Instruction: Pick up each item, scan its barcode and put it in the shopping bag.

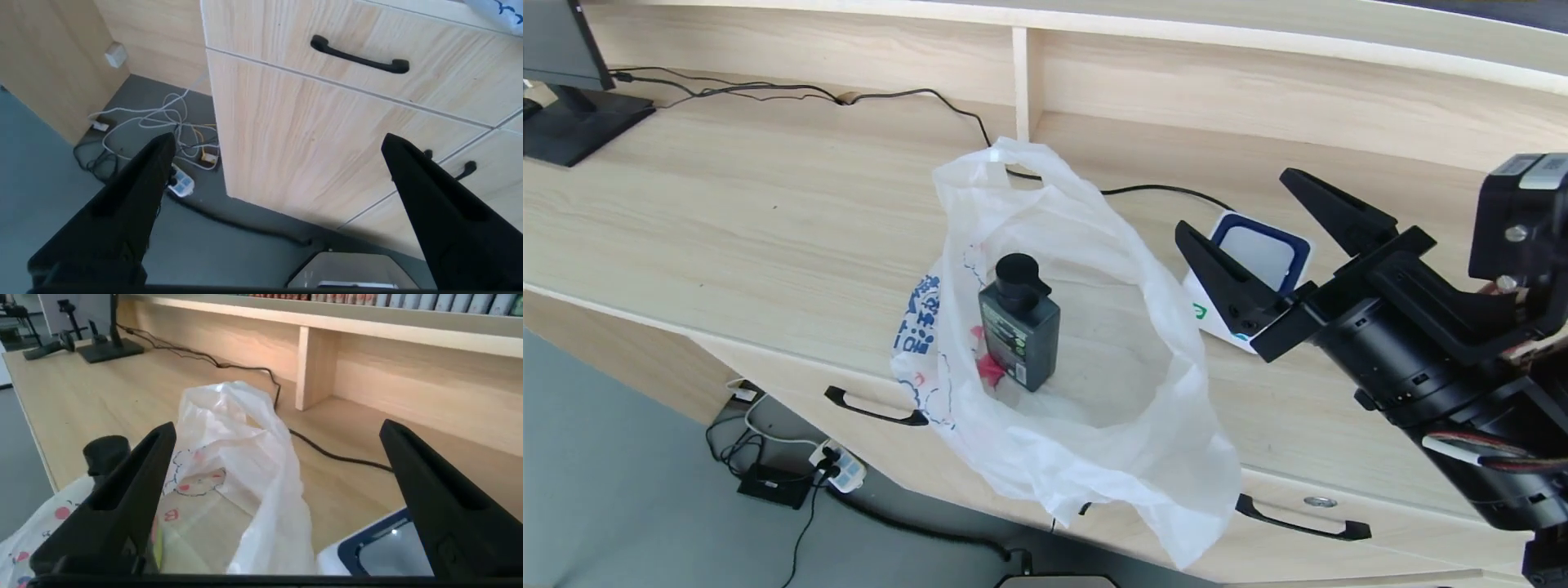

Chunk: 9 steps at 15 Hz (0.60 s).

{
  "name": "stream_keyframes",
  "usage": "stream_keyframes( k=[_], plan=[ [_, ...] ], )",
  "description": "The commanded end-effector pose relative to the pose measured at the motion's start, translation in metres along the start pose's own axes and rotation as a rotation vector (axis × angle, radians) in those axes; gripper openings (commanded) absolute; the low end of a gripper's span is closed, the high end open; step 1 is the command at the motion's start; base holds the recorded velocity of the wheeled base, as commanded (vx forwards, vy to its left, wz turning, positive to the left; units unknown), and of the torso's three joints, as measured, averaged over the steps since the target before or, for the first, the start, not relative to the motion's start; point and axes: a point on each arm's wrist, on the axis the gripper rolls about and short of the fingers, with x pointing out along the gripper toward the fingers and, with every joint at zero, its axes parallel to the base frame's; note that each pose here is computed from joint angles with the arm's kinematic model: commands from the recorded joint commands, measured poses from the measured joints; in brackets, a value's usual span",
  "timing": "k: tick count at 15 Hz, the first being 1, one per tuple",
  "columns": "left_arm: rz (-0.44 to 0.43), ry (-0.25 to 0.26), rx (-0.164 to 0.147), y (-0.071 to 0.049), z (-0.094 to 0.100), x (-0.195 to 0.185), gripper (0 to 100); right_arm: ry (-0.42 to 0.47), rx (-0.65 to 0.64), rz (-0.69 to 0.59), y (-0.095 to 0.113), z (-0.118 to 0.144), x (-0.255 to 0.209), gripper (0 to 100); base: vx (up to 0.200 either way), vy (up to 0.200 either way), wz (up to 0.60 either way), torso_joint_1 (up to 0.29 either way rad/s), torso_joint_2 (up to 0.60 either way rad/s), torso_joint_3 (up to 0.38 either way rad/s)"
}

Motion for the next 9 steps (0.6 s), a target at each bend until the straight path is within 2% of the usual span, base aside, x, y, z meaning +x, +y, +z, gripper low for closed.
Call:
stream_keyframes(
  k=[1, 7, 9],
  plan=[
    [0.000, 0.002, 0.000, 0.0000, 0.0000, 0.0001, 100, -0.005, 0.002, 0.001, 0.0002, 0.0008, 0.0002, 100, 0.000, 0.000, -0.60, 0.012, 0.00, 0.007],
    [0.000, 0.002, 0.002, 0.0000, 0.0000, 0.0001, 100, 0.004, 0.025, -0.002, 0.0015, -0.0024, 0.0024, 100, 0.000, 0.000, -0.60, 0.002, 0.00, 0.003],
    [0.000, 0.002, 0.000, 0.0000, 0.0000, 0.0001, 100, 0.008, 0.092, -0.048, -0.0008, 0.0021, -0.0034, 100, 0.000, 0.000, 0.00, 0.000, 0.00, 0.000]
  ],
)
